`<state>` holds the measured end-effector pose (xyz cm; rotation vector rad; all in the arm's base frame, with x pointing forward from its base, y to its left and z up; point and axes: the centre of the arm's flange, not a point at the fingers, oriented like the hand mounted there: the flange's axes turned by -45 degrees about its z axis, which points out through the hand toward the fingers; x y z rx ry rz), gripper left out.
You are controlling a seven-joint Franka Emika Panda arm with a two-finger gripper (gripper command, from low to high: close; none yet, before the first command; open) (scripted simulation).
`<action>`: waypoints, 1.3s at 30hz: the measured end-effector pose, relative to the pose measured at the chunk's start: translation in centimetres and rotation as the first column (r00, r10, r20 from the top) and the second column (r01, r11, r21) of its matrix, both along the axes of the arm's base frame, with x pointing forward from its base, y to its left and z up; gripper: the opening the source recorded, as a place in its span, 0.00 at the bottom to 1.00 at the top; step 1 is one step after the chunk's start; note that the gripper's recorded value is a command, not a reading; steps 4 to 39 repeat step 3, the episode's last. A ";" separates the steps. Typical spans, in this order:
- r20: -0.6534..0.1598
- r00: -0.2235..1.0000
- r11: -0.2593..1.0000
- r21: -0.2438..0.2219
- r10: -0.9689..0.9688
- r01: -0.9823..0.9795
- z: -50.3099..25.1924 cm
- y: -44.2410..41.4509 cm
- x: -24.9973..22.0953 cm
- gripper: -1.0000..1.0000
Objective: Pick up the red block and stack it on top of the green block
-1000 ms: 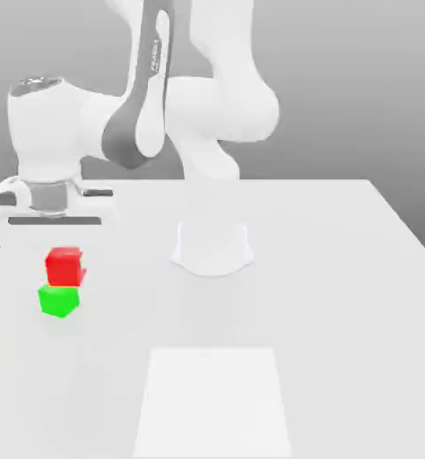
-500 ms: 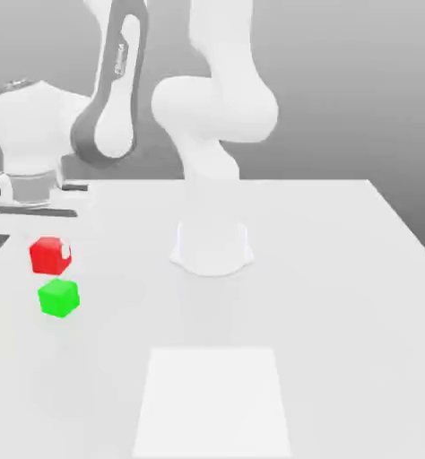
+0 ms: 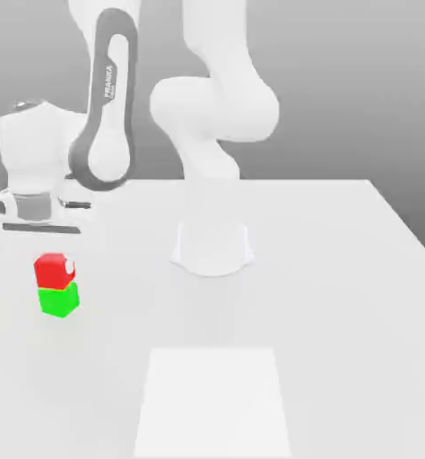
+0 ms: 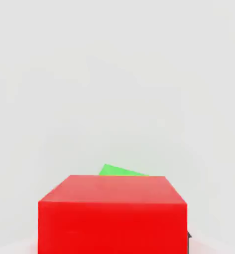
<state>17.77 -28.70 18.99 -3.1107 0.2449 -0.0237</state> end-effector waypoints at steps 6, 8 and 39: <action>-0.006 1.000 1.000 -0.005 0.003 -0.003 -0.5 0.0 0.0 0.00; -0.006 1.000 1.000 -0.005 0.003 -0.003 -0.5 0.0 0.0 0.00; -0.006 1.000 1.000 -0.005 0.003 -0.003 -0.5 0.0 0.0 0.00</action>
